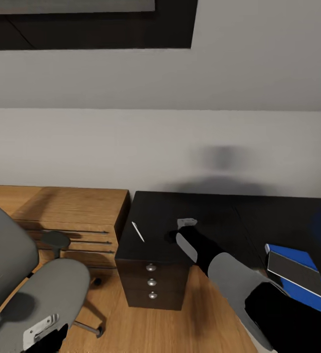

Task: In the bedroom, organize the workspace by keeping the computer under the desk, ensuring the monitor is on the desk, placing the keyboard on the desk next to the monitor, placing the mouse on the desk next to the keyboard, moving the folder from the swivel chair onto the desk next to the mouse, stacking the notebook on top of the folder with the pen on top of the notebook, and positioning the swivel chair next to the desk.

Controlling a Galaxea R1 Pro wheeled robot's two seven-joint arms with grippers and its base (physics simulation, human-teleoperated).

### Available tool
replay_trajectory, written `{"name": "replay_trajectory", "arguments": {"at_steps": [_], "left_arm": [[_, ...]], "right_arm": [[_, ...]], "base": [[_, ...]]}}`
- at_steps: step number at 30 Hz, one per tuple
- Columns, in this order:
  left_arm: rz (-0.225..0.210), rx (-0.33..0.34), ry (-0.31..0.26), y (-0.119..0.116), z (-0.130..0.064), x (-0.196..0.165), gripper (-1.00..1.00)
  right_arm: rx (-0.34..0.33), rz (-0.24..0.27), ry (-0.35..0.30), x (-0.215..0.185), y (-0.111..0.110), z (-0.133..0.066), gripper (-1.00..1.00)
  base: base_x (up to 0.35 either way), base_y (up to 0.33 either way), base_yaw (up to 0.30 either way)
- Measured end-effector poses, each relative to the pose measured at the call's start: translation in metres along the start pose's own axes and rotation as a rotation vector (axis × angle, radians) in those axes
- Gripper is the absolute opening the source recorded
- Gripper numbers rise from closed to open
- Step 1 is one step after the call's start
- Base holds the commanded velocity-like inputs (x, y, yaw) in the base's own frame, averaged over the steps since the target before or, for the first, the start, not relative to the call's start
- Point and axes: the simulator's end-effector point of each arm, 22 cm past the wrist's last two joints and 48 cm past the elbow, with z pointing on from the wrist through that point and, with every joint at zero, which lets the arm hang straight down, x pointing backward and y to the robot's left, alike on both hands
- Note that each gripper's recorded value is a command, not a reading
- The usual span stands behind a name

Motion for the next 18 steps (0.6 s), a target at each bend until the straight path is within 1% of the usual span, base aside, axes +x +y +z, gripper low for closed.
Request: {"name": "replay_trajectory", "arguments": {"at_steps": [1,3,5,7,9,10,14,18], "left_arm": [[0.001,0.008,-0.019,-0.004,-0.003,-0.009,1.00],[0.004,0.042,-0.095,-0.021,-0.015,-0.044,1.00],[0.006,0.055,-0.121,-0.029,-0.022,-0.058,1.00],[0.015,0.065,-0.107,-0.035,-0.027,-0.062,1.00],[0.028,0.069,-0.051,-0.038,-0.030,-0.053,1.00],[0.030,0.071,-0.018,-0.041,-0.031,-0.046,1.00],[0.028,0.074,-0.003,-0.044,-0.031,-0.043,1.00],[0.023,0.084,-0.022,-0.052,-0.027,-0.057,1.00]], "right_arm": [[0.001,-0.007,0.001,0.001,0.000,0.001,1.00],[0.002,-0.022,0.002,0.003,0.002,0.002,1.00],[0.003,-0.026,0.005,0.005,0.002,0.003,1.00],[0.004,-0.031,0.008,0.006,0.002,0.004,1.00],[0.005,-0.043,0.010,0.008,0.003,0.005,1.00],[0.007,-0.064,0.008,0.009,0.005,0.005,1.00],[0.007,-0.075,0.011,0.011,0.006,0.007,1.00],[0.007,-0.078,0.015,0.014,0.006,0.010,1.00]], "base": [[0.000,0.000,0.172],[0.000,0.000,0.172],[0.000,0.000,0.172],[0.000,0.000,0.172],[0.000,0.000,0.172],[0.000,0.000,0.172],[0.000,0.000,0.172],[0.000,0.000,0.172]]}}
